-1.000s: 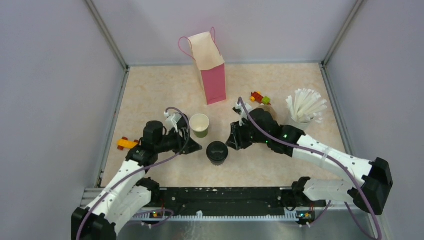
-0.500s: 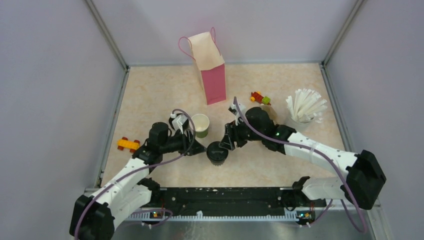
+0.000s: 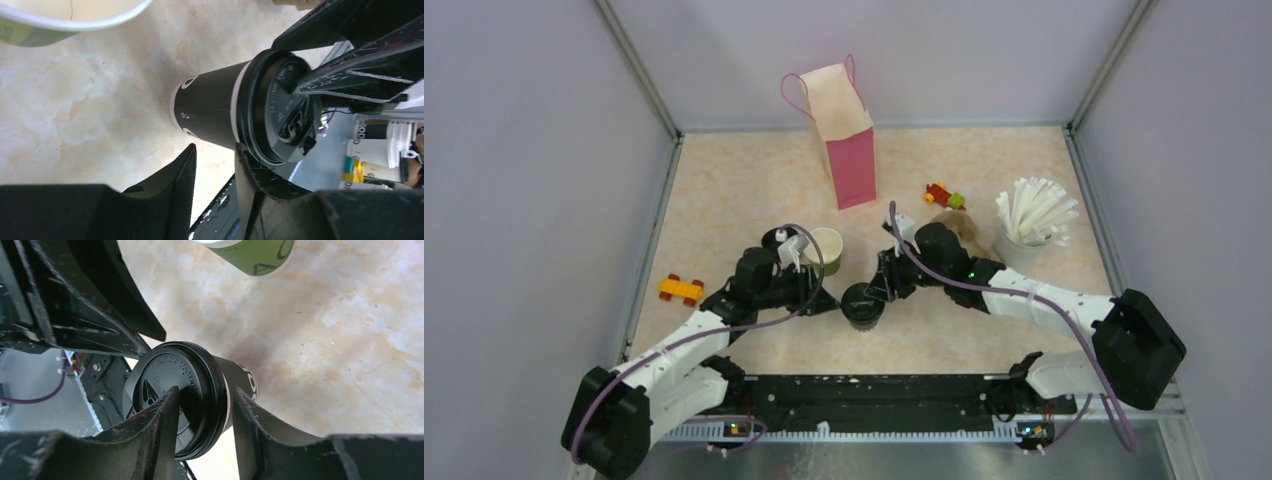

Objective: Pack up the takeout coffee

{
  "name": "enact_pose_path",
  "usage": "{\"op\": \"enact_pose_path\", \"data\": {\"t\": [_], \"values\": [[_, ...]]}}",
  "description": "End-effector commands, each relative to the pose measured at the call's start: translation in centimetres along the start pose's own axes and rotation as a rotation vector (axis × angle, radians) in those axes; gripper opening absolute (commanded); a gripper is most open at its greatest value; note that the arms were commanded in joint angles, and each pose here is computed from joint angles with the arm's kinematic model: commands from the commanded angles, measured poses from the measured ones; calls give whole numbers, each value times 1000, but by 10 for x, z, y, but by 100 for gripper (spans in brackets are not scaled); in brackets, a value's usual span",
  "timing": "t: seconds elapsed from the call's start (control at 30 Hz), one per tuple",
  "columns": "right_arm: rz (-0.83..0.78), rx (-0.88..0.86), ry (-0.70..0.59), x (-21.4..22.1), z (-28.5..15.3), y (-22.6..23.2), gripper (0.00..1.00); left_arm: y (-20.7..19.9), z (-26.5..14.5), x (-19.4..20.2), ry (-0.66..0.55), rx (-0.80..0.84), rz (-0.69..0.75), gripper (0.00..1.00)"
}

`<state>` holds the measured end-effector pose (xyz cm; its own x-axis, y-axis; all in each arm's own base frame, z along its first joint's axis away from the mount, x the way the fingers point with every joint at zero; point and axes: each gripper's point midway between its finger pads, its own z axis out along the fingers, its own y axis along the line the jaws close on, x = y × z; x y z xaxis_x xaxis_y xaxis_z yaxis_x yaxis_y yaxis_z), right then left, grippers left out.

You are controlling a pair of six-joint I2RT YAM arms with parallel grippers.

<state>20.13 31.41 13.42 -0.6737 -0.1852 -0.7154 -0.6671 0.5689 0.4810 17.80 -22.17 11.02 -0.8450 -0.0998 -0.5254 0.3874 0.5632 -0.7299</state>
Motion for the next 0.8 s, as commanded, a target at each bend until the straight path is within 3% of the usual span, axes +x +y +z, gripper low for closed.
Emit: {"op": "enact_pose_path", "data": {"t": [0.0, 0.23, 0.43, 0.6, 0.77], "values": [[33, 4, -47, 8, 7, -15, 39, 14, 7, 12, 29, -79, 39, 39], [82, 15, -52, 34, 7, -25, 36, 11, 10, 14, 37, -100, 69, 37], [71, 15, -58, 31, 2, -23, 36, 0, -1, 0, -1, -129, 52, 36], [57, 1, -44, 30, 2, -20, 37, -20, -22, -28, -121, -150, 32, 44], [52, -28, -23, 34, 5, -16, 38, -47, -27, -43, -202, -26, 74, 57]]}}
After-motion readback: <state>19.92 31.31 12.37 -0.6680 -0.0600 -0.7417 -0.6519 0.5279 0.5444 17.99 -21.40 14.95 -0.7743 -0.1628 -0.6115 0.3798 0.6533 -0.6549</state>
